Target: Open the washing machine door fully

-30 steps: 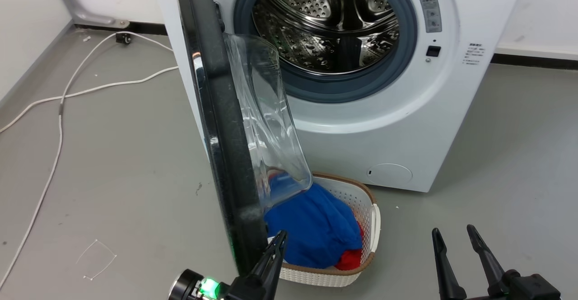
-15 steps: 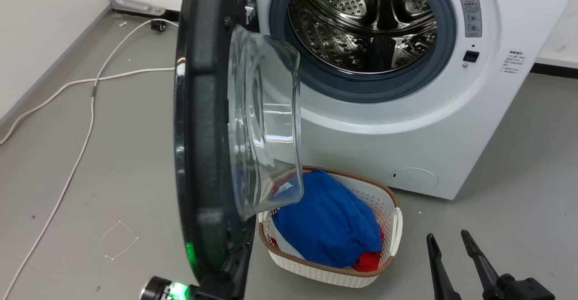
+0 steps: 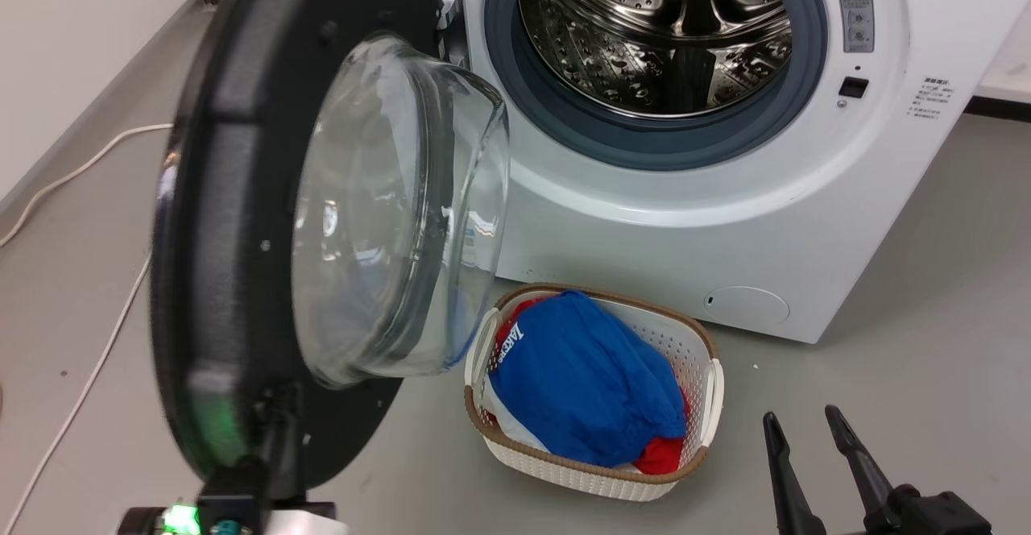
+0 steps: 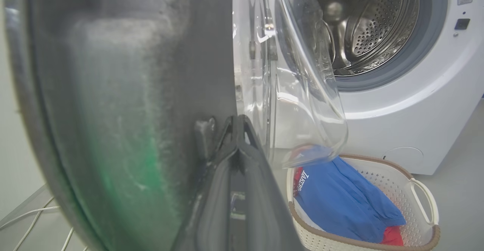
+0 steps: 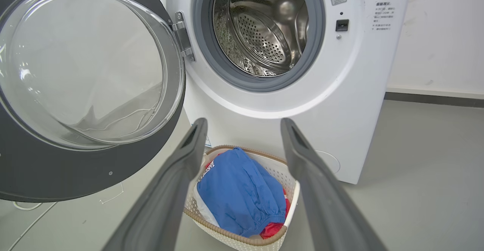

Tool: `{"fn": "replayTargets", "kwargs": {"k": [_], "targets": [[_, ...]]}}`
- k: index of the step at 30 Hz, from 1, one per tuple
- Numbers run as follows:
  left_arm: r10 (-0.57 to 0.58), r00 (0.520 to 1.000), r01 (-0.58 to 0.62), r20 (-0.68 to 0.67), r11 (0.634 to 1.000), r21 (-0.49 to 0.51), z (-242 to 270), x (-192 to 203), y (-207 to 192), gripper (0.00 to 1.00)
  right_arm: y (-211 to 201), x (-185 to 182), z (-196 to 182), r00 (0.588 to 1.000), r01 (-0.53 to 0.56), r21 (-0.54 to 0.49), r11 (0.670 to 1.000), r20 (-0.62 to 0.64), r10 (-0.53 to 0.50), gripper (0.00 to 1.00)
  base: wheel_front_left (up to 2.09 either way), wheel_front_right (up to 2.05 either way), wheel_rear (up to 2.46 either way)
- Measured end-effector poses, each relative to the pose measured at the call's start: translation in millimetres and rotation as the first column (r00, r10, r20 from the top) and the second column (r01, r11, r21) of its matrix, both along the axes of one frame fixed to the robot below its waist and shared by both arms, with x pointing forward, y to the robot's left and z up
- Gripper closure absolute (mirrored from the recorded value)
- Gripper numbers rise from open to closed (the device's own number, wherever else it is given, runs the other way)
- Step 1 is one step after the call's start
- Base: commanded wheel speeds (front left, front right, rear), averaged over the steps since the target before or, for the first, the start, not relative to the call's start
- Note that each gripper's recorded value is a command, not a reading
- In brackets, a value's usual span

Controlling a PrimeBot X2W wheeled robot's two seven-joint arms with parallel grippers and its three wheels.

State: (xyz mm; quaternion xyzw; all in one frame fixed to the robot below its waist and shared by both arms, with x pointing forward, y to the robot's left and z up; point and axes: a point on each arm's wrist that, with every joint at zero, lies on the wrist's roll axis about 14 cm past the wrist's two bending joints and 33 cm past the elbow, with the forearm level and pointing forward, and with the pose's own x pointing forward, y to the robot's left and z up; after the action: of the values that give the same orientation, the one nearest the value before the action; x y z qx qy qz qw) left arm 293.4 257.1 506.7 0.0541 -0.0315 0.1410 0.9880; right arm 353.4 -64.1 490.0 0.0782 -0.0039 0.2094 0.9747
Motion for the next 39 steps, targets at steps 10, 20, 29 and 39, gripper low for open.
{"fn": "replayTargets", "kwargs": {"k": [10, 20, 29, 39], "targets": [[0.161, 0.987, -0.161, 0.014, 0.987, 0.002, 6.4, 3.1, 54.6, 1.00, -2.1, 12.2, -4.1, 1.000, 0.011, -0.008, 1.000, -0.003, -0.011, 0.00, 0.00, 0.00, 0.00], [0.310, 0.951, -0.310, 0.013, 0.951, -0.008, 6.2, 12.2, 102.8, 1.00, -4.7, 27.9, -16.4, 0.999, 0.022, -0.029, 0.999, -0.023, -0.023, 0.00, 0.00, 0.00, 0.00], [0.396, 0.918, -0.396, 0.012, 0.918, 0.002, 5.8, 23.9, 134.2, 1.00, -7.7, 42.5, -28.5, 0.999, 0.033, -0.045, 0.998, -0.041, -0.035, 0.00, 0.00, 0.00, 0.00], [0.469, 0.883, -0.469, -0.010, 0.883, 0.005, -2.7, 30.2, 165.0, 1.00, -12.9, 54.0, -41.7, 0.997, 0.050, -0.057, 0.997, -0.064, -0.054, 0.00, 0.00, 0.00, 0.00]]}}
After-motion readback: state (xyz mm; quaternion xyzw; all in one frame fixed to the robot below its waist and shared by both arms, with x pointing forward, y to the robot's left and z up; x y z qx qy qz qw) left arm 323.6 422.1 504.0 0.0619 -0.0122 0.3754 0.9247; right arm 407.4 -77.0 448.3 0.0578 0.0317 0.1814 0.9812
